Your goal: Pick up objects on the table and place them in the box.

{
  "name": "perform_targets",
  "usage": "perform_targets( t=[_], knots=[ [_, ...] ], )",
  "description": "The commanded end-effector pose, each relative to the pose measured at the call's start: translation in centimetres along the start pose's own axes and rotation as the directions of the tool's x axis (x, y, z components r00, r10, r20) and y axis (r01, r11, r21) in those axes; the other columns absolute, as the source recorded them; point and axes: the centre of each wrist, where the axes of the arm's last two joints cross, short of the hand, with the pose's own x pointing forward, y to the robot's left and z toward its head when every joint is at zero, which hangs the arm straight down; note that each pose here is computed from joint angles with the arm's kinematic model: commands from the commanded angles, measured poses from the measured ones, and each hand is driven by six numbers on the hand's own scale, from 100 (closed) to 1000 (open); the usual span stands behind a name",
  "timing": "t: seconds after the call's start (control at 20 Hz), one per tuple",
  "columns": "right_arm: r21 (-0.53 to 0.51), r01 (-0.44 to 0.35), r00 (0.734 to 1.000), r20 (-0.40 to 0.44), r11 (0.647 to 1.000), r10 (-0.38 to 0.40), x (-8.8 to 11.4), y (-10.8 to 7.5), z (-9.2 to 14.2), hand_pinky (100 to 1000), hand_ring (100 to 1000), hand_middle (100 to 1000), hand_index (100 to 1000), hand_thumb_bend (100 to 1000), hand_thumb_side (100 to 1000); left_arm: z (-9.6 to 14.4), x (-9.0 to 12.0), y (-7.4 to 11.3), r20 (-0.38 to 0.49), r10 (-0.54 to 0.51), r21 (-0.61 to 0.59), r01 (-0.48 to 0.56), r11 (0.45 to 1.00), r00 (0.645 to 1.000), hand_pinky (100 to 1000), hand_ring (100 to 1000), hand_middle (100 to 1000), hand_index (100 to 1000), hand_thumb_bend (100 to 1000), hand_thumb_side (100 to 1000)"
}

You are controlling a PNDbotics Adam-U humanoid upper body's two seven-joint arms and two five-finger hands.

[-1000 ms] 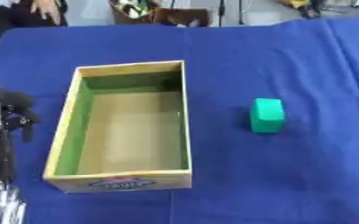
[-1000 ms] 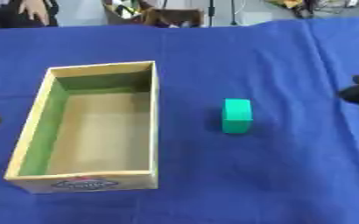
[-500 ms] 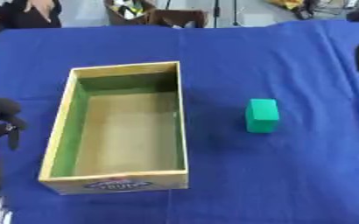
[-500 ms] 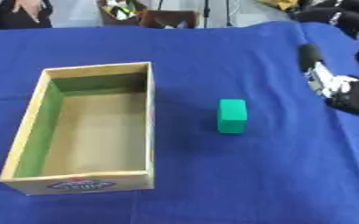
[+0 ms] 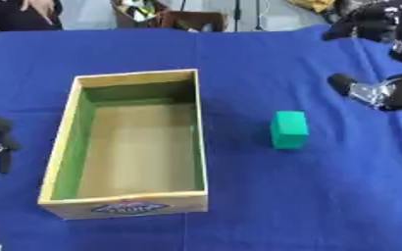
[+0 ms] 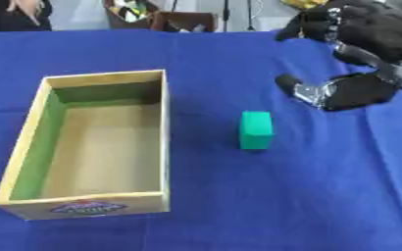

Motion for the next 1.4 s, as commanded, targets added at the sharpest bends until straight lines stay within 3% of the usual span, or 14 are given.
perform_targets(
  t=[0.05, 0.1, 0.2, 0.4, 1.4],
  knots=[
    [0.134, 0.009, 1.0, -0.013, 0.991, -0.007, -1.4, -0.5, -0.2, 861, 885, 793, 920, 517, 962, -0.3, 0.7, 0.2, 0.03, -0.008, -0.016, 0.008, 1.0, 1.0, 100, 352, 477, 468, 100, 896],
    [0.172, 0.017, 1.0, -0.013, 0.985, -0.015, -1.5, -0.5, -0.5, 869, 895, 800, 933, 595, 862, -0.3, 0.7, 0.2, 0.03, -0.008, -0.017, 0.008, 1.0, 1.0, 100, 352, 478, 468, 100, 897],
    [0.239, 0.034, 0.999, -0.013, 0.971, -0.032, -1.5, -0.4, -0.9, 876, 902, 807, 949, 658, 828, -0.3, 0.7, 0.2, 0.028, -0.008, -0.019, 0.008, 1.0, 1.0, 100, 352, 478, 469, 100, 897],
    [0.294, 0.034, 0.999, -0.018, 0.955, -0.03, -1.4, 0.0, -1.4, 880, 900, 809, 967, 686, 805, -0.3, 0.7, 0.2, 0.026, -0.009, -0.02, 0.01, 1.0, 1.0, 100, 352, 478, 469, 100, 896],
    [0.344, 0.084, 0.996, -0.03, 0.935, -0.078, 1.3, 3.1, -4.3, 863, 885, 773, 965, 583, 802, -0.2, 0.7, 0.2, 0.021, -0.01, -0.02, 0.01, 1.0, 1.0, 100, 353, 479, 468, 100, 894]
  ],
)
